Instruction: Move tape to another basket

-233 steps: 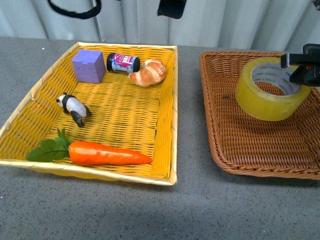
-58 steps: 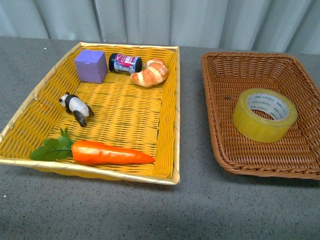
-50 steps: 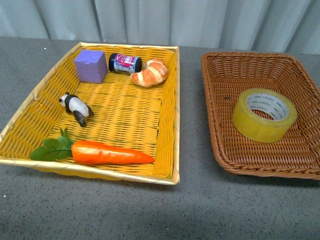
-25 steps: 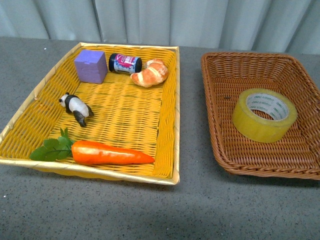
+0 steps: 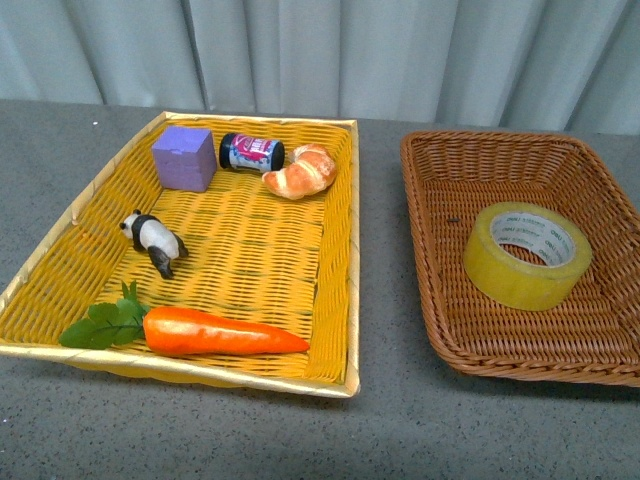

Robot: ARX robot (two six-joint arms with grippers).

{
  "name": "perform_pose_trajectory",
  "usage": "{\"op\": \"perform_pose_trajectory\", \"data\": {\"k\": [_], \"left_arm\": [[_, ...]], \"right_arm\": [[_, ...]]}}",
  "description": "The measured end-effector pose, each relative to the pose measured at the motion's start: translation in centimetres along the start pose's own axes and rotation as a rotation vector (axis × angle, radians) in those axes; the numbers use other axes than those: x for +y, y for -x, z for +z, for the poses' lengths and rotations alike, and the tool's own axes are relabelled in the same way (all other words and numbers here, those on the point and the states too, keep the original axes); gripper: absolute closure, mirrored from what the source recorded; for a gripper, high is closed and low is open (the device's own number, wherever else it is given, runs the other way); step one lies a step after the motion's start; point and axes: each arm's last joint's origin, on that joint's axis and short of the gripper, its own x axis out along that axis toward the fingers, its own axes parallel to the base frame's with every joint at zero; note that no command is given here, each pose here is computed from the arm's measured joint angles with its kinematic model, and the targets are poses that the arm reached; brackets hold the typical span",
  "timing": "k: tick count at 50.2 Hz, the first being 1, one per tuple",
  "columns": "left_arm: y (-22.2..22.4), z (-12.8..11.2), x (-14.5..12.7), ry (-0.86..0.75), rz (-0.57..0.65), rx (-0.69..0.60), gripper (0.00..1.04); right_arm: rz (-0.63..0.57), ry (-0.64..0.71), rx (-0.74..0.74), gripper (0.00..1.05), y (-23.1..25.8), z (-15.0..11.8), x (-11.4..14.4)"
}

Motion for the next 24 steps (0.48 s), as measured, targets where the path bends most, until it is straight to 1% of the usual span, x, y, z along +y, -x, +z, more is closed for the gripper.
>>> {"op": "perform_pose_trajectory", "data": {"k": [2, 6, 24], "left_arm": [[0.00, 0.00, 0.00, 0.000, 0.000, 0.000, 0.07], [0.00, 0.00, 0.00, 0.000, 0.000, 0.000, 0.06], [0.00, 0.00, 0.00, 0.000, 0.000, 0.000, 0.06]], "right_arm": [[0.000, 0.000, 0.000, 0.07, 0.00, 0.00, 0.00], [0.000, 0.000, 0.000, 0.10, 0.00, 0.00, 0.00], [0.000, 0.000, 0.000, 0.09, 0.00, 0.00, 0.00]]}}
